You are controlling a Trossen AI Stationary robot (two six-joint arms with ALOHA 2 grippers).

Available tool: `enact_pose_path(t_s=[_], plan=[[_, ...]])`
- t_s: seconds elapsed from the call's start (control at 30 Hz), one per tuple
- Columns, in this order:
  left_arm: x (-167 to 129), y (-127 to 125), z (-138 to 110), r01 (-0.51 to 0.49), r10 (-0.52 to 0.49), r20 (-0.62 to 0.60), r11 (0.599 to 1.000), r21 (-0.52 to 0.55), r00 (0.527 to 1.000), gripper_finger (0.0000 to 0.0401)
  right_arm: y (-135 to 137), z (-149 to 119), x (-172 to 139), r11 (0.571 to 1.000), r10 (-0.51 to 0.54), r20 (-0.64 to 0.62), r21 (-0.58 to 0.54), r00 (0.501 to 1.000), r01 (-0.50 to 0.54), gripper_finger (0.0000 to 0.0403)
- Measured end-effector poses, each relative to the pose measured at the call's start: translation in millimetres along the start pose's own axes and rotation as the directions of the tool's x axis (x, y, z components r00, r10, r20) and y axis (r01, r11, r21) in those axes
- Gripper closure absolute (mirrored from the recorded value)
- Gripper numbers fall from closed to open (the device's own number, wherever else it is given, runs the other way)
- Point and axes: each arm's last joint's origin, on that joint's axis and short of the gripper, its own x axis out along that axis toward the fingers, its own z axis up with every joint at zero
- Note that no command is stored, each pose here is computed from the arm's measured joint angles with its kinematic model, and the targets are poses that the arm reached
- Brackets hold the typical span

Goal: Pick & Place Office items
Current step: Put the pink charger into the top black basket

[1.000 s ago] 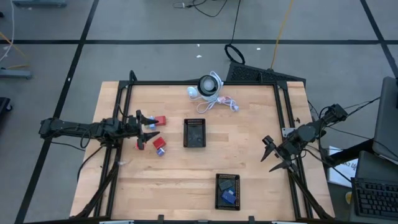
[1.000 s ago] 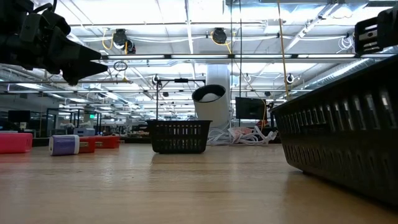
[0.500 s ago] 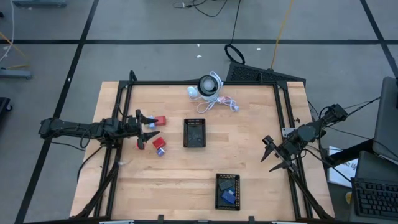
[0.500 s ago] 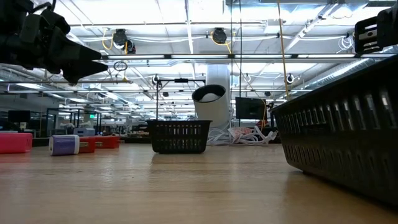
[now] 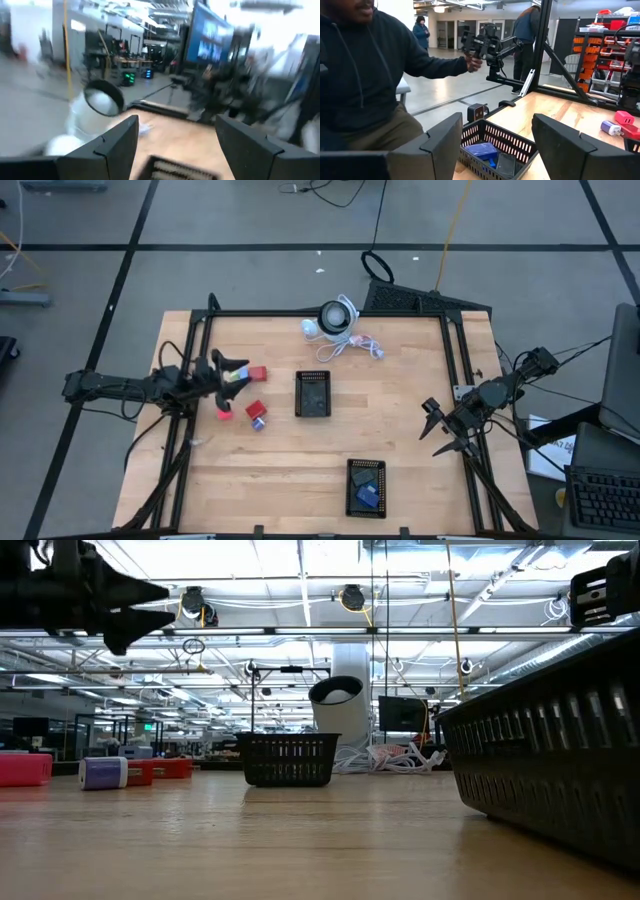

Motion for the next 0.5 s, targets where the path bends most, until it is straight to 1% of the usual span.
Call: enact_pose_path(t_s=[0.07,0.13,0.2,0.37,0.43,0.5], plan=[[0.0,-0.1,2.4,0.000,0.004,0.025,0.992,-0.124,1.000,0.0134,0.0,-0.2,0.0,1.000,0.000,-0.001,0.000,1.000,0.000,0.0175],[-0.1,0.2,3.8,-0.009,0.018,0.039,0.978,-0.207,0.999,0.0134,0.0,-0.2,0.0,1.000,0.000,-0.001,0.000,1.000,0.000,0.0173],[-0.1,0.5,3.4,-0.019,0.029,0.037,0.968,-0.249,0.999,0.0134,0.0,-0.3,0.0,1.000,0.000,-0.001,0.000,1.000,0.000,0.0171],[-0.1,1.2,2.7,-0.039,0.049,0.031,0.965,-0.259,0.998,0.0134,0.0,-0.2,0.0,1.000,0.000,0.000,0.000,1.000,0.000,0.0171],[0.0,0.9,1.9,-0.026,0.036,0.023,0.944,-0.329,0.999,0.0134,0.0,-0.3,0.0,1.000,0.000,-0.001,0.000,1.000,0.000,0.0172],[0.0,-1.1,1.7,0.035,-0.032,0.014,0.911,-0.411,0.999,0.0135,0.0,-0.2,0.0,1.000,0.000,-0.001,0.000,1.000,0.000,0.0174]])
